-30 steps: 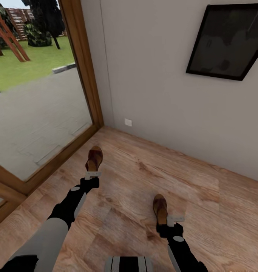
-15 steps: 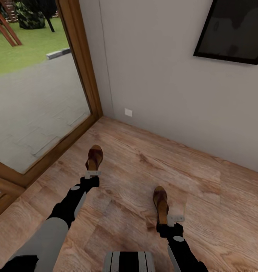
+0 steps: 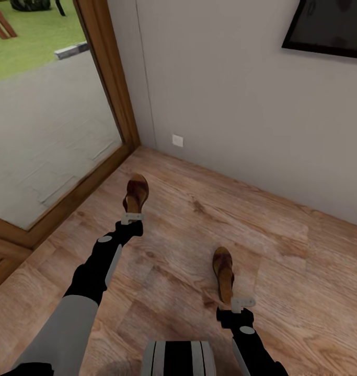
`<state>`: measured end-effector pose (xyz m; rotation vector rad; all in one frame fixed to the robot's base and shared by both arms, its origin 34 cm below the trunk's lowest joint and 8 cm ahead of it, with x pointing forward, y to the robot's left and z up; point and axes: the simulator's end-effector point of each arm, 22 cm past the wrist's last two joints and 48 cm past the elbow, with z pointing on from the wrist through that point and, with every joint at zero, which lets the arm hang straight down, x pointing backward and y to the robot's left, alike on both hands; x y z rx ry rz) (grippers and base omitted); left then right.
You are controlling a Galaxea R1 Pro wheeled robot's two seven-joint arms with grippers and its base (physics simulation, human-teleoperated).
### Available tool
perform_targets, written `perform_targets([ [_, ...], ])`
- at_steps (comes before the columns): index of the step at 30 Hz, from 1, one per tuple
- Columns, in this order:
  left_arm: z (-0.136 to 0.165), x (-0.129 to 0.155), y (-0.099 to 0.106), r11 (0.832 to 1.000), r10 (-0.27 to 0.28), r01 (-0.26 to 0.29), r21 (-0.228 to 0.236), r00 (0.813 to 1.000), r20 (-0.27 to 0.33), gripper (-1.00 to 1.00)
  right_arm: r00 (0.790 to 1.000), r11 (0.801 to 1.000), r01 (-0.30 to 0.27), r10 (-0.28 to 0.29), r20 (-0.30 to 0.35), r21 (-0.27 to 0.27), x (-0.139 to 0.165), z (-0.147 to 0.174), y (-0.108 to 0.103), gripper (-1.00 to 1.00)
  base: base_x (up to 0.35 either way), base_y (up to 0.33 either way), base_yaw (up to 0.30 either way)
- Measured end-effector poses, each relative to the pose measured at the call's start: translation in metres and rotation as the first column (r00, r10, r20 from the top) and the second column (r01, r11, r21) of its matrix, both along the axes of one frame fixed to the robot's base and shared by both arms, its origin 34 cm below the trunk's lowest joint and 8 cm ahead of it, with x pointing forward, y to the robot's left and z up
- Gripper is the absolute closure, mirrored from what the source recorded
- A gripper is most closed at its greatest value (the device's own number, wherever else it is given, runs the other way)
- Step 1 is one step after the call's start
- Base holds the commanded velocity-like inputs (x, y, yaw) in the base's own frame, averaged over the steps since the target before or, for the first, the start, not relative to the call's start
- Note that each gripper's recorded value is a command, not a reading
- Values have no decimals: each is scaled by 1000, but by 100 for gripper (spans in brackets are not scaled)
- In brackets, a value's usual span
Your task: Pick up the two gym shoes and the two sandals from the corridor floor and place them onto the hallstand (shoe rack) in the corridor, making sure they are on the rack and not on the floor. Arrange them so the two gym shoes are next to each other and the two sandals are next to each other.
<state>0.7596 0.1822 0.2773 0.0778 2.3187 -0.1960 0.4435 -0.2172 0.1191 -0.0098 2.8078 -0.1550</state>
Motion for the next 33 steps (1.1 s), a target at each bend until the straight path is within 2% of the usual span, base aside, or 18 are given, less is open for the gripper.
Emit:
perform_targets([
  [11, -28, -24, -3, 1000, -15, 15, -1, 999, -49, 100, 1000, 1000, 0, 0, -30, 0, -12, -11, 0, -100, 16, 0, 0],
  [33, -40, -37, -3, 1000, -16, 16, 0, 997, -76, 100, 1000, 1000, -2, 2, -31, -5, -12, -11, -2, -100, 118, 0, 0],
])
